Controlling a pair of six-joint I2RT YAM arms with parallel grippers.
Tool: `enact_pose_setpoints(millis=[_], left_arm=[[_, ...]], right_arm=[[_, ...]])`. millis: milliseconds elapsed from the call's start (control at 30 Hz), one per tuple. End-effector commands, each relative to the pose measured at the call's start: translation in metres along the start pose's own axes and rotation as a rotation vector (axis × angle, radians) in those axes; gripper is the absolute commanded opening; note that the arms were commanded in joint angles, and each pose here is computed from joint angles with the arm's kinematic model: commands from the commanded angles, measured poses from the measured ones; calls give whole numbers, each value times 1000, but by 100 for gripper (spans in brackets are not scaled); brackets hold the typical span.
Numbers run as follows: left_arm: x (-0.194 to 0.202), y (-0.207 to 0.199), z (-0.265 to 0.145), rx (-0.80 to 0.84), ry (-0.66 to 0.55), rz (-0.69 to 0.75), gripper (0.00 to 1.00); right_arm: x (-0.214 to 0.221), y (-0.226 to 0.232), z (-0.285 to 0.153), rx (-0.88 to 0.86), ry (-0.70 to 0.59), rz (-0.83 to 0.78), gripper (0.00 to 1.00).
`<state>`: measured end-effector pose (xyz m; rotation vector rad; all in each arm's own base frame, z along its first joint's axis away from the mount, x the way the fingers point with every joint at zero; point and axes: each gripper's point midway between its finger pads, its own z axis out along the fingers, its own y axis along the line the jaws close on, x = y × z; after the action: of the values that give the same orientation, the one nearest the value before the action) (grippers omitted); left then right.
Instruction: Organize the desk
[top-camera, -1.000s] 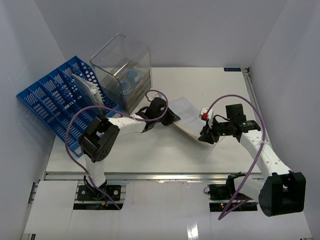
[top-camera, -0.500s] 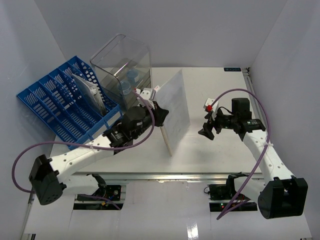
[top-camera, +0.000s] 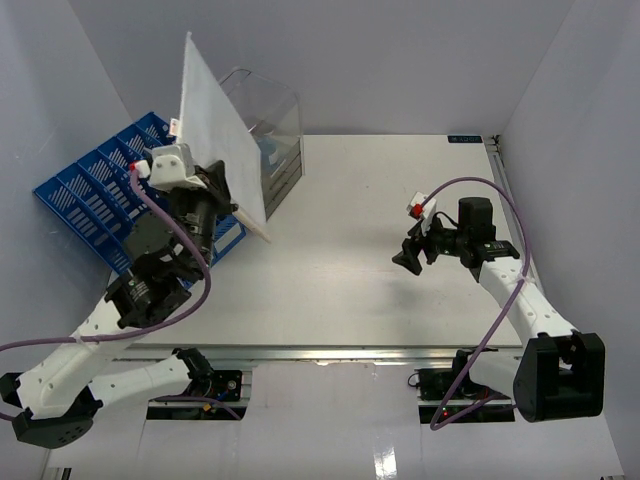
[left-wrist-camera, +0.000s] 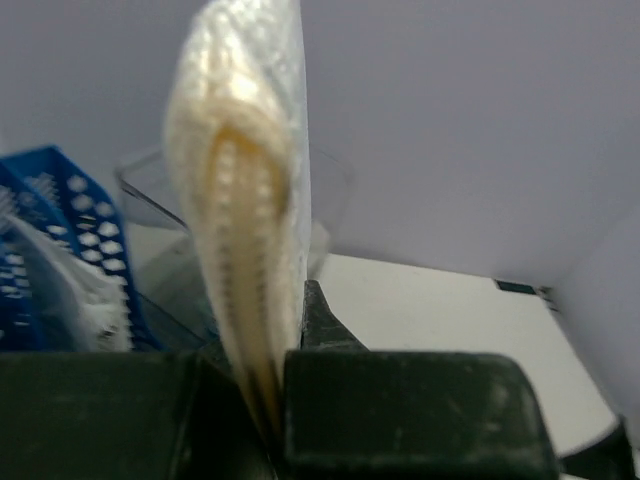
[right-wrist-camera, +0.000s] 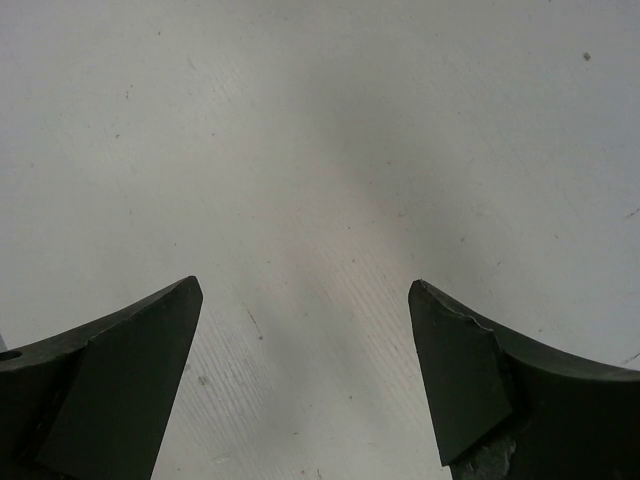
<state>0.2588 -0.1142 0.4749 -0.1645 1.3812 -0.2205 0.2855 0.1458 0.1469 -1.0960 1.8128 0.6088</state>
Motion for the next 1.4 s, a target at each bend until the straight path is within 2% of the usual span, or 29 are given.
enact_pose_setpoints(millis=[0,133,233,433,600,667,733,967,1167,1367], left_arm=[[-84,50,-5,-263,-124,118,0],[-130,83,-18,-453,-175,214,0],[-143,99,-27,-563,-187,311,0],[-131,102,-22,-667,-179,411,0],[-120,99,12,-685,-150,468,0],[-106,97,34,-651,-101,468,0],[-80,100,50,-620,4,527,0],[-44,122,88,-605,62,452,0],[-2,165,98,-633,173,419,0],[44,183,93,-594,226,242,0]], right_arm=[[-1,-11,3,38,-14,-18,90],[1,-11,4,38,-12,-12,90],[1,-10,4,33,-14,-3,90],[1,-9,5,26,-17,11,90],[2,-8,2,40,-15,-1,90],[3,-8,2,44,-13,-6,90],[4,-8,2,45,-11,-7,90],[5,-9,-1,51,-15,-20,90],[7,-11,-1,52,-13,-16,90],[7,-11,-1,49,-14,-13,90]])
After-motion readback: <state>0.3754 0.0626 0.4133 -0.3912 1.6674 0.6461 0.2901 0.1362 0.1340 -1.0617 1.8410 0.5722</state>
